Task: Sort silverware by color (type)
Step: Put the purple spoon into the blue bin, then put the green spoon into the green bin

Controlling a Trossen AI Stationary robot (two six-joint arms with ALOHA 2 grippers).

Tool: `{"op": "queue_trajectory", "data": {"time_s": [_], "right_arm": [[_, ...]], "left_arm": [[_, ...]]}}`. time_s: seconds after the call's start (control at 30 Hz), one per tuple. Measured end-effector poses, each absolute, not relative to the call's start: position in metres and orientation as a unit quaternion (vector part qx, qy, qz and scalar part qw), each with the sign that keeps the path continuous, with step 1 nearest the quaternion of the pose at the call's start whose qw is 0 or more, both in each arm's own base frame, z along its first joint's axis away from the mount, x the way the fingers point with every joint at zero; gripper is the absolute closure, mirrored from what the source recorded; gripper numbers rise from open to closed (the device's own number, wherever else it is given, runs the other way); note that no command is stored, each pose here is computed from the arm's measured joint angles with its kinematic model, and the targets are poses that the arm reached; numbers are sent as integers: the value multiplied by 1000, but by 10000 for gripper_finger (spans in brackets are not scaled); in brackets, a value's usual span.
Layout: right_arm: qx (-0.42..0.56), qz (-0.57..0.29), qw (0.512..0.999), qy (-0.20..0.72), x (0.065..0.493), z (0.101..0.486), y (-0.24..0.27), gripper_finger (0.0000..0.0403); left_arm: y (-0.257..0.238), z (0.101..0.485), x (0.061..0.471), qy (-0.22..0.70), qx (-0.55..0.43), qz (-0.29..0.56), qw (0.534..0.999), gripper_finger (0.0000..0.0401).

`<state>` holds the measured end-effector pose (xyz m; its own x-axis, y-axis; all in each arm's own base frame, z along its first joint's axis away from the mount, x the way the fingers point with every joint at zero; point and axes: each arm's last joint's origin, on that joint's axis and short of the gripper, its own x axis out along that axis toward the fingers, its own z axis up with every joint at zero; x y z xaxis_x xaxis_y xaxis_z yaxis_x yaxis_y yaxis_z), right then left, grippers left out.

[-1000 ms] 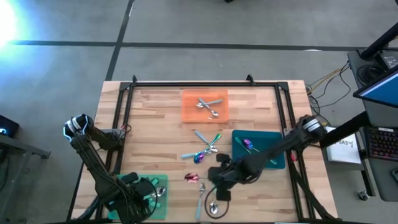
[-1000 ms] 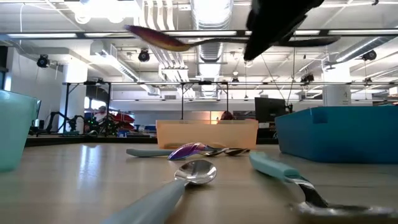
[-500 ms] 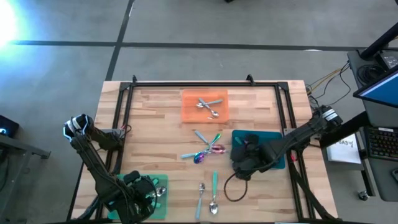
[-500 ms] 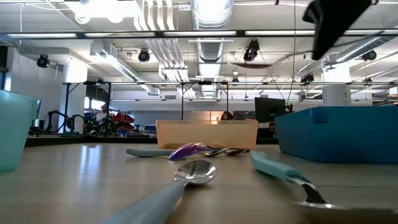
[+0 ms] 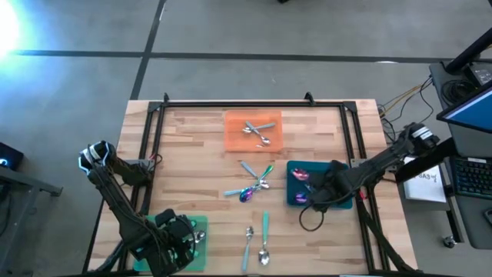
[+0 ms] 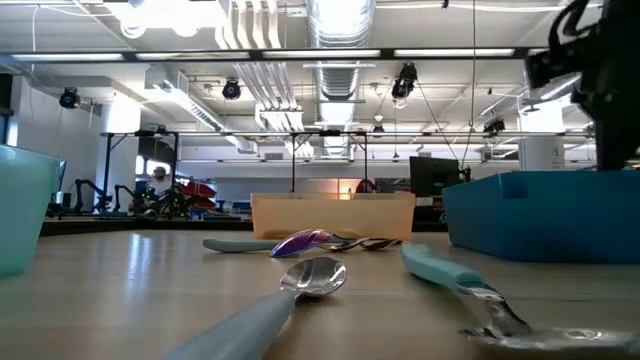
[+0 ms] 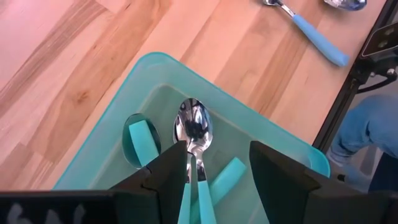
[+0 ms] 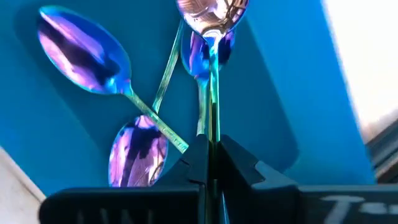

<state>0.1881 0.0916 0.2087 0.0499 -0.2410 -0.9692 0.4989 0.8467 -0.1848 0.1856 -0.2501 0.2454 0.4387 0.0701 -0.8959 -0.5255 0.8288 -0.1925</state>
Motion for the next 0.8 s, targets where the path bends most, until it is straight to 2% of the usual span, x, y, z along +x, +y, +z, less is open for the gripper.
{"op": "queue_trajectory", "data": {"time_s": [0.27,0.57,0.7,0.8], "right_arm": [[138,-270,708,638,181,191,89,383],[156,-257,723,622,190,206,94,291],[170,-211,758,594,205,227,102,271],[157,-115,820,539,224,242,114,273]], "left_arm": [[-251,246,187,495,-236,178,817,242],[-252,246,187,494,-238,176,818,242],[-252,246,188,488,-240,177,820,242],[-252,247,190,478,-241,174,827,242]]}}
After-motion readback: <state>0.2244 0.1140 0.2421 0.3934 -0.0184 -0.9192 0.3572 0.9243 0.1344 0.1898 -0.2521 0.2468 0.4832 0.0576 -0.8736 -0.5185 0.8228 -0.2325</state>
